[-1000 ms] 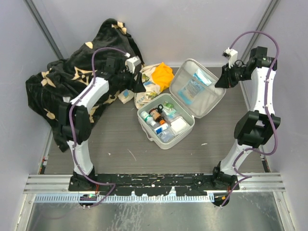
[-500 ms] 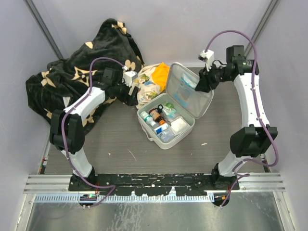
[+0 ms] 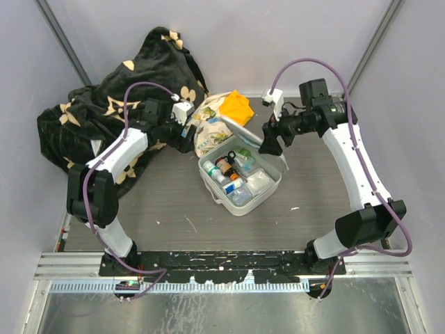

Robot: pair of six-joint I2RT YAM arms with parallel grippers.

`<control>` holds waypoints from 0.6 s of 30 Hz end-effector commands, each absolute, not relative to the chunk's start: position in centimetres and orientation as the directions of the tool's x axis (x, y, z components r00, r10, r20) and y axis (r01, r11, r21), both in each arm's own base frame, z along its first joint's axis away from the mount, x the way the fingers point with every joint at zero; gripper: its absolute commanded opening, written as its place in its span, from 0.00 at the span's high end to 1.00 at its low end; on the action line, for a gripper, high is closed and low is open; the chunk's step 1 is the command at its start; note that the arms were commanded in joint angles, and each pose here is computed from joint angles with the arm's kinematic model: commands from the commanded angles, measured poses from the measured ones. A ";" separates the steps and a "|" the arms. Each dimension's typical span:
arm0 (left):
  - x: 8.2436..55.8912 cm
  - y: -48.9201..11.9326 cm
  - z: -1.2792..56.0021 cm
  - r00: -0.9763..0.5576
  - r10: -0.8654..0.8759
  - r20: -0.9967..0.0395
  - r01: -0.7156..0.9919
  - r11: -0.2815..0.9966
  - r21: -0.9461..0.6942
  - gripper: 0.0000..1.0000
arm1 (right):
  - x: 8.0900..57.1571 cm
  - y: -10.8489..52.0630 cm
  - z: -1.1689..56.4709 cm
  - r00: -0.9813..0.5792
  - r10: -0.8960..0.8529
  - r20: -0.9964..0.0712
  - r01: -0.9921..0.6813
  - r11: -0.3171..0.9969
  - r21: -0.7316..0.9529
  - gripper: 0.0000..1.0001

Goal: Organize the medicine kit
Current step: Close the lid of the medicine box.

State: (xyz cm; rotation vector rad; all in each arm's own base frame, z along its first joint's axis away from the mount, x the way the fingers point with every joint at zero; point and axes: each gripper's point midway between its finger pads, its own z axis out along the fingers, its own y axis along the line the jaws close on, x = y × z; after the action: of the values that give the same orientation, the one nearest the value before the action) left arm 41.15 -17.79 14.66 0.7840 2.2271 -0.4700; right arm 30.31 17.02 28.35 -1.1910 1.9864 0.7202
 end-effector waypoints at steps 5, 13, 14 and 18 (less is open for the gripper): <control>42.4 -16.6 19.5 -0.467 0.332 -0.820 0.609 0.793 -0.026 0.09 | 28.0 18.7 29.1 -0.269 -0.506 -0.820 -0.925 0.373 0.074 0.17; 42.5 -15.6 21.3 -0.432 0.334 -0.838 0.585 0.810 0.022 0.04 | 25.8 19.3 29.5 -0.256 -0.475 -0.842 -0.943 0.316 0.109 0.10; 42.4 -15.6 21.4 -0.433 0.332 -0.838 0.586 0.810 0.018 0.04 | 25.5 19.3 29.5 -0.253 -0.474 -0.843 -0.946 0.305 0.112 0.08; 41.5 -16.4 21.4 -0.439 0.312 -0.843 0.614 0.789 -0.028 0.03 | 25.3 19.0 29.1 -0.262 -0.476 -0.839 -0.938 0.329 0.106 0.07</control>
State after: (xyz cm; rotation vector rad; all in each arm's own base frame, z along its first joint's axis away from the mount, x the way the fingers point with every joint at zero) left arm 41.54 -15.89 18.65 0.7000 2.1461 -0.3747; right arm 26.05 18.88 28.11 -1.2556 1.9297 0.8131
